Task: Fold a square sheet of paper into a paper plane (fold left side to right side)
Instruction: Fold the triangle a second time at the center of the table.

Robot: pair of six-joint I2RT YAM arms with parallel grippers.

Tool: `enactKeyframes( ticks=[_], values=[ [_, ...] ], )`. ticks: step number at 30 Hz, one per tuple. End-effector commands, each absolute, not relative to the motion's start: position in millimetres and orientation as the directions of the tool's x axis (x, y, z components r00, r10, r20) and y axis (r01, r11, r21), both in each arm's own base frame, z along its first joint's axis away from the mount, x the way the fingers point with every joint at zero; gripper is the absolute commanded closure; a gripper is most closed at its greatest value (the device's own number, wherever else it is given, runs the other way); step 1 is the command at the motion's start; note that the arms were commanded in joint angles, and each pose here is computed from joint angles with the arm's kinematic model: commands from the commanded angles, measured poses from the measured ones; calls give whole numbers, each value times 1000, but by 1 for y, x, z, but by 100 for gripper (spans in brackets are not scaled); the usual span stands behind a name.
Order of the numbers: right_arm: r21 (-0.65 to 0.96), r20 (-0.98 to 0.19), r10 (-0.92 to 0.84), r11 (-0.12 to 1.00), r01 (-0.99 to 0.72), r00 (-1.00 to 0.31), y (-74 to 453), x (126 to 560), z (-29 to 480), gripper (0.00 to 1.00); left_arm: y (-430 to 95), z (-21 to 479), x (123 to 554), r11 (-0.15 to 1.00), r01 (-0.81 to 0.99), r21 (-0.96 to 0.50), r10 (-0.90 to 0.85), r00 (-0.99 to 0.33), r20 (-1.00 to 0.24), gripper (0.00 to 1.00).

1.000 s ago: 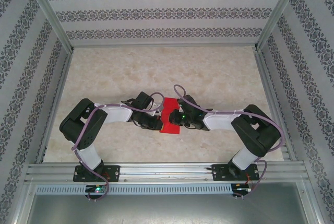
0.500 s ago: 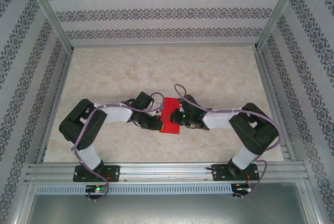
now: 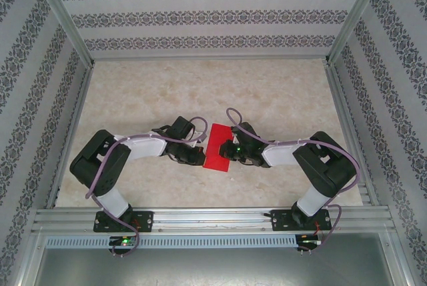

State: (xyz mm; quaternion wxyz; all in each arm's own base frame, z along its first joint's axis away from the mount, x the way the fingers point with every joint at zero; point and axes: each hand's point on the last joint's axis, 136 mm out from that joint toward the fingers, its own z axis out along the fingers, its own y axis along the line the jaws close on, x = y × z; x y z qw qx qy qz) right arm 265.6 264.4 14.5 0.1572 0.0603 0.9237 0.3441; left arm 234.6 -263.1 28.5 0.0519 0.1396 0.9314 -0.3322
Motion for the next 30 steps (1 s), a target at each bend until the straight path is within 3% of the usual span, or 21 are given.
enactKeyframes(
  ticks=[1, 8, 30],
  values=[
    [568, -196, 244, 818, 93, -950, 236, 252, -14, 100, -269, 50, 230, 712, 289, -640, 222, -957, -186, 98],
    [569, -189, 250, 816, 102, -950, 237, 252, -16, 100, -290, 59, 227, 660, 325, -677, 268, -944, -191, 98],
    [556, -166, 239, 824, 109, -957, 238, 246, -23, 100, -311, 29, 254, 674, 321, -666, 274, -945, -179, 98]
  ],
)
